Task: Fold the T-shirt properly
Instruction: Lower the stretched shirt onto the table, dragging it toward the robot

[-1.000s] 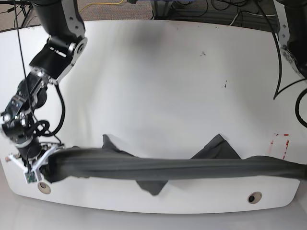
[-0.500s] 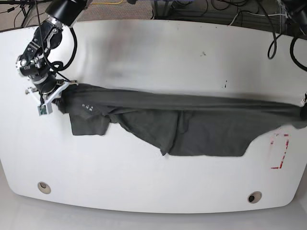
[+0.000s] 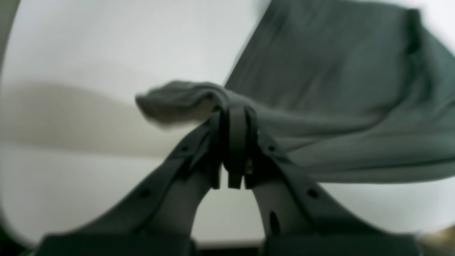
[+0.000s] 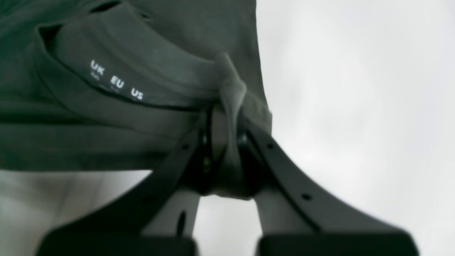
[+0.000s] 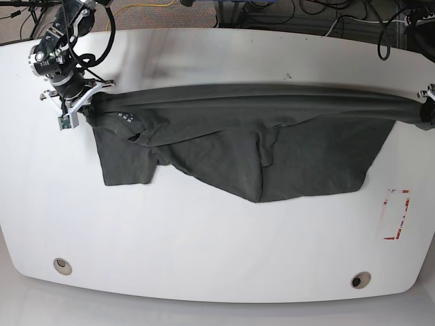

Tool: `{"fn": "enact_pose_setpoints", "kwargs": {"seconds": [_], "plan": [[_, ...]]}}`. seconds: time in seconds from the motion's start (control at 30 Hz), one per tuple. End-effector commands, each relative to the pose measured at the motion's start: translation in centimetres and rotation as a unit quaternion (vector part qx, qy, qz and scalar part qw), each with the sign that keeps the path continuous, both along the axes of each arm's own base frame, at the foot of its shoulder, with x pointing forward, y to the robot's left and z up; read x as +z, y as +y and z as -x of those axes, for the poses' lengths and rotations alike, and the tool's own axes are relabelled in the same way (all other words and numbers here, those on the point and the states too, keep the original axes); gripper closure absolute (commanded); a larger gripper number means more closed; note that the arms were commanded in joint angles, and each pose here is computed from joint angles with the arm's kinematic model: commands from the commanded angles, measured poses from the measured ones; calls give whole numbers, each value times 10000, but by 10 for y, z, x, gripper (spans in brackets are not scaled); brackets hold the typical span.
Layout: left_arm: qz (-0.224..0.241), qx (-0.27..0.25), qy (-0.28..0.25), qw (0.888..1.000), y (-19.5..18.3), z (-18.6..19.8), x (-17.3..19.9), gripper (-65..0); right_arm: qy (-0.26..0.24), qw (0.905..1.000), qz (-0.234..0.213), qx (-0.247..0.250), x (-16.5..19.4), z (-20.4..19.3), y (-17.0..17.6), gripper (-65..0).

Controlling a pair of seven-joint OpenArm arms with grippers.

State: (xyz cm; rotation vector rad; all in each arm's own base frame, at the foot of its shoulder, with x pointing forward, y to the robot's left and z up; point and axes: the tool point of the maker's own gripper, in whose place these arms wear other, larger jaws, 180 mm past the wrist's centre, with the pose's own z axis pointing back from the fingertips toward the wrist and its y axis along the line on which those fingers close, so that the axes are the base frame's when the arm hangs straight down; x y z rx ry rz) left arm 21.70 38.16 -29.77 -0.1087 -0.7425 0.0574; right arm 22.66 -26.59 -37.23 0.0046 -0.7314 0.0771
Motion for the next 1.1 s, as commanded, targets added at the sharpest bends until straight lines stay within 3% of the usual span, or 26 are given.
{"fn": "enact_pose_setpoints", "kwargs": {"seconds": [0.0,0.23,0.63,1.07], "plan": [[-423,-194,-66,9989,9,0,11,0,-90,9999,107,-25,7,1,-5,0],[-1085,-586,404,9915,17,17,-6,0,111,9999,7,-35,-5,16,1,0],[-1711,-286,1181,9777,37,44,-32,0,222,9997,-17,-30,-10,23,3,0],[-1726,-246,1316,9758,35,50,-41,0,335,9994,-21,-32,-15,32,3,-2]]}}
